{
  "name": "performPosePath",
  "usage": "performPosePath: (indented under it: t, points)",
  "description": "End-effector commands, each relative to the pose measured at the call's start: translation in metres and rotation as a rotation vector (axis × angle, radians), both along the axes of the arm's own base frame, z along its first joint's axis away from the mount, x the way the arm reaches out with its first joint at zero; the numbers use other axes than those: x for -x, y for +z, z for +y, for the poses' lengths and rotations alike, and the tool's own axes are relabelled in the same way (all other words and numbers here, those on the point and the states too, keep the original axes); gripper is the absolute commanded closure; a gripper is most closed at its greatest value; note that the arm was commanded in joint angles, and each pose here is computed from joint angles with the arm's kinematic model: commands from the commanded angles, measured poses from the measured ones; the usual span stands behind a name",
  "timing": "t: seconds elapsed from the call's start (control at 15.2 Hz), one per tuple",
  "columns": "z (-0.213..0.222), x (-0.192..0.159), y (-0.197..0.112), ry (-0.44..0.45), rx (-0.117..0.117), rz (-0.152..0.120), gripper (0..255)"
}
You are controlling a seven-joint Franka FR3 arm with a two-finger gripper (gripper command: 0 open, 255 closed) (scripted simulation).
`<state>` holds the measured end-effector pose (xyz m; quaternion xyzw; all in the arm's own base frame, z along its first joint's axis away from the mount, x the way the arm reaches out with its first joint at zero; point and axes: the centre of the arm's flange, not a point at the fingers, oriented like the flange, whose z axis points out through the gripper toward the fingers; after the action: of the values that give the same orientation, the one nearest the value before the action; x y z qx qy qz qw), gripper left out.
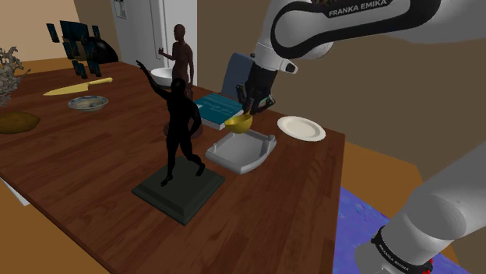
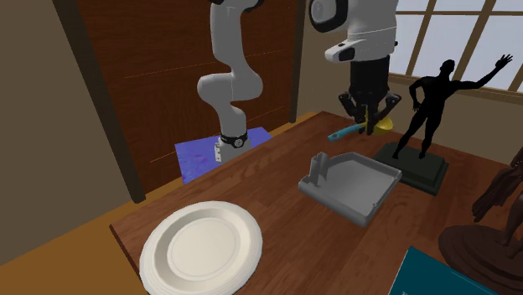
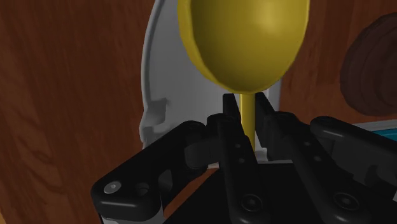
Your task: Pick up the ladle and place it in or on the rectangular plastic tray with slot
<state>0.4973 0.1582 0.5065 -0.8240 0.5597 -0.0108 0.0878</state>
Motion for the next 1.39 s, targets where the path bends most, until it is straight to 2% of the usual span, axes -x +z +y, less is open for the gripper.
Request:
performPosePath:
  t: [0.0,0.79,1.32]
  points:
    - [0.003,-0.003,-0.01,0.0,-0.001,-0.001,255]
    - [0.003,-0.003,-0.073,0.0,-0.001,-0.001,255]
    - [0.003,-0.003,-0.073,0.0,-0.001,-0.001,255]
